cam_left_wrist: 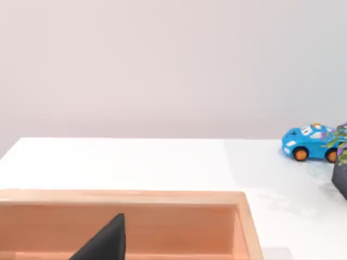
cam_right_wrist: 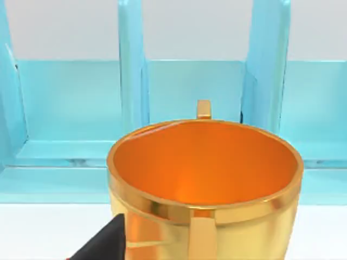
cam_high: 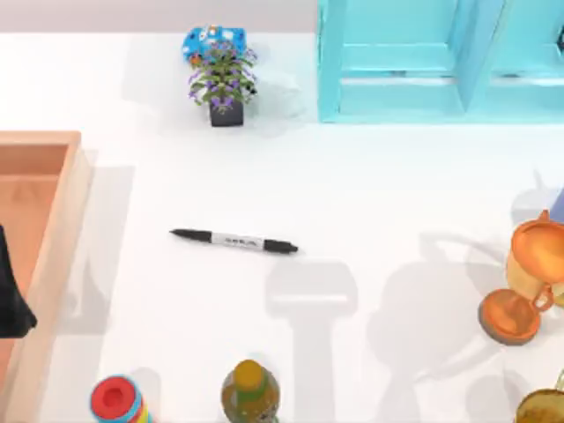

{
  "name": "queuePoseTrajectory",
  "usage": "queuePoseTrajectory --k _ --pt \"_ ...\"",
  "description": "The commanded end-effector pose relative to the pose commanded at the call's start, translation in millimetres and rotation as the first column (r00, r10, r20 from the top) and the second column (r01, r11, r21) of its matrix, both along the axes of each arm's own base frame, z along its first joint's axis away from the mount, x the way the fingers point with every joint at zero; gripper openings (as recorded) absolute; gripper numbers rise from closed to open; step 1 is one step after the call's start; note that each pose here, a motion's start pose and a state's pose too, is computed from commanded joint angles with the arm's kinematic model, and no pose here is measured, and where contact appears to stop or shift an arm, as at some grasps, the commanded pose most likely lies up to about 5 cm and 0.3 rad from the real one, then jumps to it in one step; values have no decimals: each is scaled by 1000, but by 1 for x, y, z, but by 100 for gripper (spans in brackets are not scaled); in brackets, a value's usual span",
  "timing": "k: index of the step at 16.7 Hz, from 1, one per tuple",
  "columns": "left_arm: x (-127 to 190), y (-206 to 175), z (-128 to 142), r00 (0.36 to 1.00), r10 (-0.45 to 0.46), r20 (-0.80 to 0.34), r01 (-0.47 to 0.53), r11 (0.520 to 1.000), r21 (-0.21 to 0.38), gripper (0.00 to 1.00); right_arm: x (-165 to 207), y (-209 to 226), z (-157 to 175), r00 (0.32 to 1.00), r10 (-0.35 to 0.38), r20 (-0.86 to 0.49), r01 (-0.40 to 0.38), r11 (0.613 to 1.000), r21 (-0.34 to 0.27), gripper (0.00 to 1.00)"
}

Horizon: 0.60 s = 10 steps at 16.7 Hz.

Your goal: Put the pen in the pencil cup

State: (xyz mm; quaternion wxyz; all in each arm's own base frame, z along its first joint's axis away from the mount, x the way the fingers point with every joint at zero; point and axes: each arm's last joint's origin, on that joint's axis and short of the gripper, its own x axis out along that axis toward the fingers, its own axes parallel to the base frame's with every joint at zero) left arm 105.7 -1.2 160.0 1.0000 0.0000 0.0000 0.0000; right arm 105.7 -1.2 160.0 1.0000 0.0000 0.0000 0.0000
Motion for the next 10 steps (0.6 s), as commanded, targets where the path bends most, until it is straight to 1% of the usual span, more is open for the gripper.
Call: queuePoseTrajectory --k 3,5,7,10 --pt "0 0 0 1000 0 0 0 1000 0 100 0 1 2 1000 7 -5 -7 1000 0 100" --pt "0 0 0 1000 0 0 0 1000 0 100 0 4 12 999 37 -34 -37 999 -4 100" --pt "0 0 0 1000 0 0 0 1000 0 100 2 9 31 993 83 -86 -84 996 -14 100" --pt "0 0 0 1000 0 0 0 1000 0 100 12 23 73 964 166 -208 -179 983 -45 100"
